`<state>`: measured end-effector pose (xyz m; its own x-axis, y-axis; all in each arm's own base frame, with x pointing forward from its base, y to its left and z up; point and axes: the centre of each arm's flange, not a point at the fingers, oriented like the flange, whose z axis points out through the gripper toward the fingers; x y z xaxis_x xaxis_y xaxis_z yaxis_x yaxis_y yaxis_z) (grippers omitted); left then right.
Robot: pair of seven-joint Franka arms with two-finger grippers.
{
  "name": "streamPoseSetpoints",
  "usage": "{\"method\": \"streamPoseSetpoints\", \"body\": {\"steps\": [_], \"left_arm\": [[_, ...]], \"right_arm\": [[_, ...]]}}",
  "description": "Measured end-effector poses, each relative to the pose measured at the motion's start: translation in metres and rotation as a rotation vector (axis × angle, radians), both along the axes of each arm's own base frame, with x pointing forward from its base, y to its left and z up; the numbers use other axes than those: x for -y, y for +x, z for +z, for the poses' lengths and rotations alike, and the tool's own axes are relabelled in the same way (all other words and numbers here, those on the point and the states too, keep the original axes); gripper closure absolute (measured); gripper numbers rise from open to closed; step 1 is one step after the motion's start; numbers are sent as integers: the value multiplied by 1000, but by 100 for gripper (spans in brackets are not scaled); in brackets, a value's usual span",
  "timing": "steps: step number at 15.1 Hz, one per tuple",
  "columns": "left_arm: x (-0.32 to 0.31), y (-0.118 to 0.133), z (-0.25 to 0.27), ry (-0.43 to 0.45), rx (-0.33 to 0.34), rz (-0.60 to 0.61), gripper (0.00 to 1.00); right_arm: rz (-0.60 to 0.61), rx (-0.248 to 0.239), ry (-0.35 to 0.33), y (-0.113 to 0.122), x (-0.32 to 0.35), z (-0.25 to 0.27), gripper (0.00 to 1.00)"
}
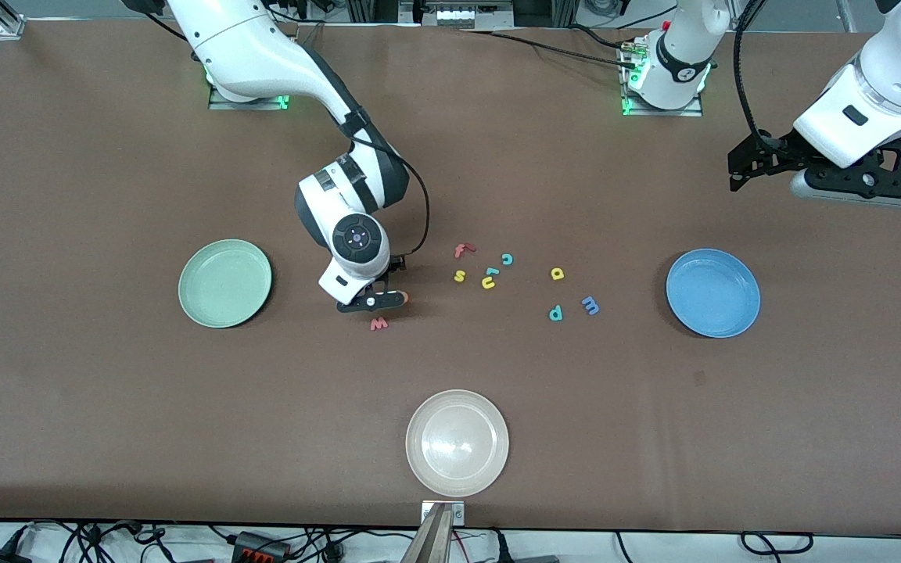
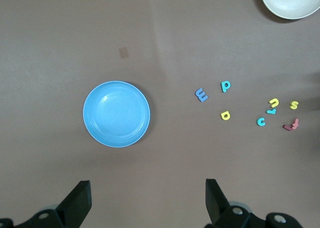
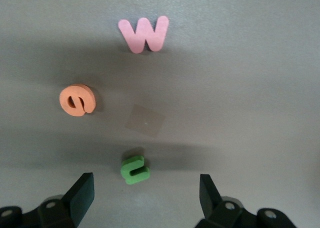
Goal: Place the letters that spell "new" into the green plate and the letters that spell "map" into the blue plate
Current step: 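Lower the right gripper over the green foam letter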
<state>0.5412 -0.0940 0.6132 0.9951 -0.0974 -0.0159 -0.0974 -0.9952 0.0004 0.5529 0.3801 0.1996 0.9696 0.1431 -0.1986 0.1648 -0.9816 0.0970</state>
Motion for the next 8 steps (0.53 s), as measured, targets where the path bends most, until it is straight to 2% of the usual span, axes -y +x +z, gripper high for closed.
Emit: {"method": "streamPoseSetpoints", "body": {"steps": [1,3,4,8], "left_arm": [[0,0,0,0,0,0,0],[0,0,0,0,0,0,0],[0,0,0,0,0,0,0],[0,0,0,0,0,0,0]], "right_arm": [[3,0,0,-1,-1,-1,10],[8,0,0,-3,-2,-4,28],[12,1,2,-3,-3,-5,41],[38,0,5,-9,-8,-10,44]]}}
